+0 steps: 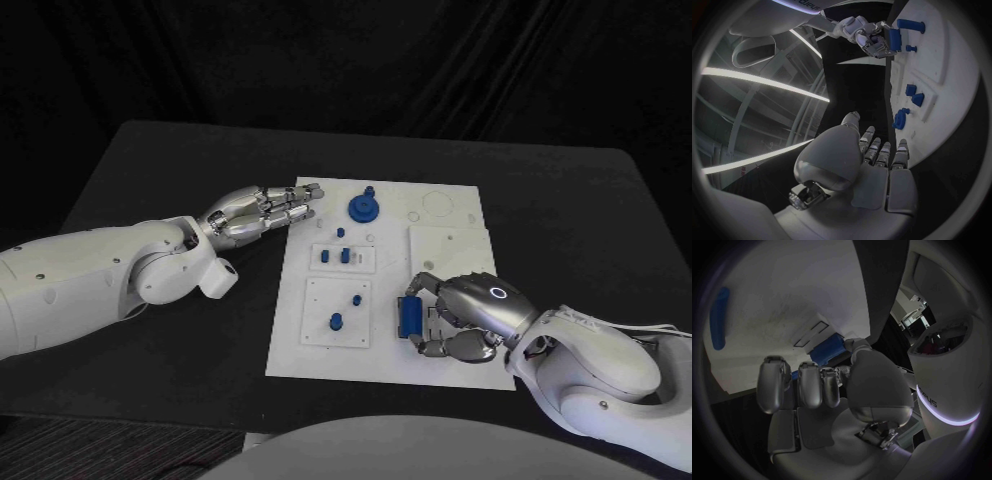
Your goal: Assemble the parts on the task board
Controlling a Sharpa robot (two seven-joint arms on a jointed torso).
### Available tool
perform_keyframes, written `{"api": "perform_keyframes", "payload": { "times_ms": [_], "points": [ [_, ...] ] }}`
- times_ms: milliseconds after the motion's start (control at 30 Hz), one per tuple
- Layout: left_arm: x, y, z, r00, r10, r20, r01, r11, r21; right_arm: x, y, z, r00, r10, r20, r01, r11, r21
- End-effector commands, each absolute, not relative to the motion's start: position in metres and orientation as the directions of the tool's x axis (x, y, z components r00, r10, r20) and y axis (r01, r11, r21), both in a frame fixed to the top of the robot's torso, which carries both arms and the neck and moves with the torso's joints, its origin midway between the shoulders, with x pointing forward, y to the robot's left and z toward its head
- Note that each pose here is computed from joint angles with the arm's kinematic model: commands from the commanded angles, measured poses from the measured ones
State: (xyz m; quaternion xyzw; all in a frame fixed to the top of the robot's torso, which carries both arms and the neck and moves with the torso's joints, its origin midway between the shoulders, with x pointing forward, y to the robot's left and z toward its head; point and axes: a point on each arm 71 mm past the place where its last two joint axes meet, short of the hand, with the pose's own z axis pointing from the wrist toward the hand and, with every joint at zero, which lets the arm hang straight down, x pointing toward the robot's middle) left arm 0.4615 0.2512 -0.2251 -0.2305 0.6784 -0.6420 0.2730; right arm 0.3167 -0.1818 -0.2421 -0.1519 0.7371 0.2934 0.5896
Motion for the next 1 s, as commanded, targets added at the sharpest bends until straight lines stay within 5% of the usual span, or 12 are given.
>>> {"api": "perform_keyframes", "payload": {
  "times_ms": [33, 1000],
  "points": [
    [0.4604, 0.25, -0.2251, -0.755, -0.653, -0.063, 0.035, 0.056, -0.998, 0.3172, -0.1839, -0.2441, -0.264, 0.095, -0.96, -0.552, 0.801, 0.231],
    [0.4602, 0.2505, -0.2258, -0.756, -0.652, -0.061, 0.03, 0.058, -0.998, 0.3167, -0.1839, -0.2407, -0.239, 0.128, -0.963, -0.561, 0.791, 0.244]
  ]
}}
